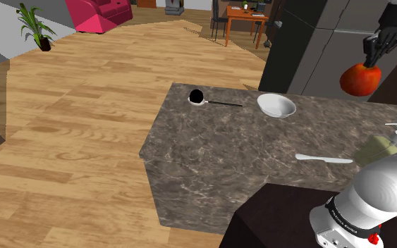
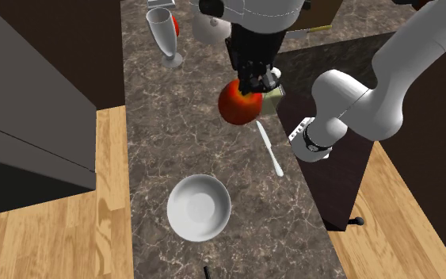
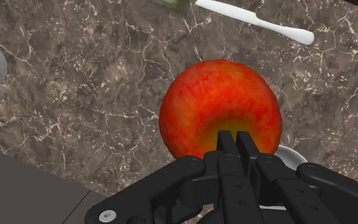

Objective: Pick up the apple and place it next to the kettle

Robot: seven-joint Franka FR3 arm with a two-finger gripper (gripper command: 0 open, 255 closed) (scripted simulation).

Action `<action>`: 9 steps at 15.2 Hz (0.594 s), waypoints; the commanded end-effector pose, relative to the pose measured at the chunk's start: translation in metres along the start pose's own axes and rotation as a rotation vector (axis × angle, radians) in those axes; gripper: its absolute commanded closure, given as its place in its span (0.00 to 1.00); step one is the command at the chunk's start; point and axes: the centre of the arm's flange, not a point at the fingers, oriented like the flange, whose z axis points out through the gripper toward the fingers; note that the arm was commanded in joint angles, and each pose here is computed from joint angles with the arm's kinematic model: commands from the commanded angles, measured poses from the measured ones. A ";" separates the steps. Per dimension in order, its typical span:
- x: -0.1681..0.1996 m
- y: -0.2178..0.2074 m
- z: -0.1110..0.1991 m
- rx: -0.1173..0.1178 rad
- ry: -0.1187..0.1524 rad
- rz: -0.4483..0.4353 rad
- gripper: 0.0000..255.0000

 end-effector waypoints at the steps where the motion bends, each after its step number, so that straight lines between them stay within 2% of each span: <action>1: -0.014 0.022 0.003 0.000 0.000 -0.001 1.00; 9: -0.074 0.108 0.012 0.000 0.000 -0.001 1.00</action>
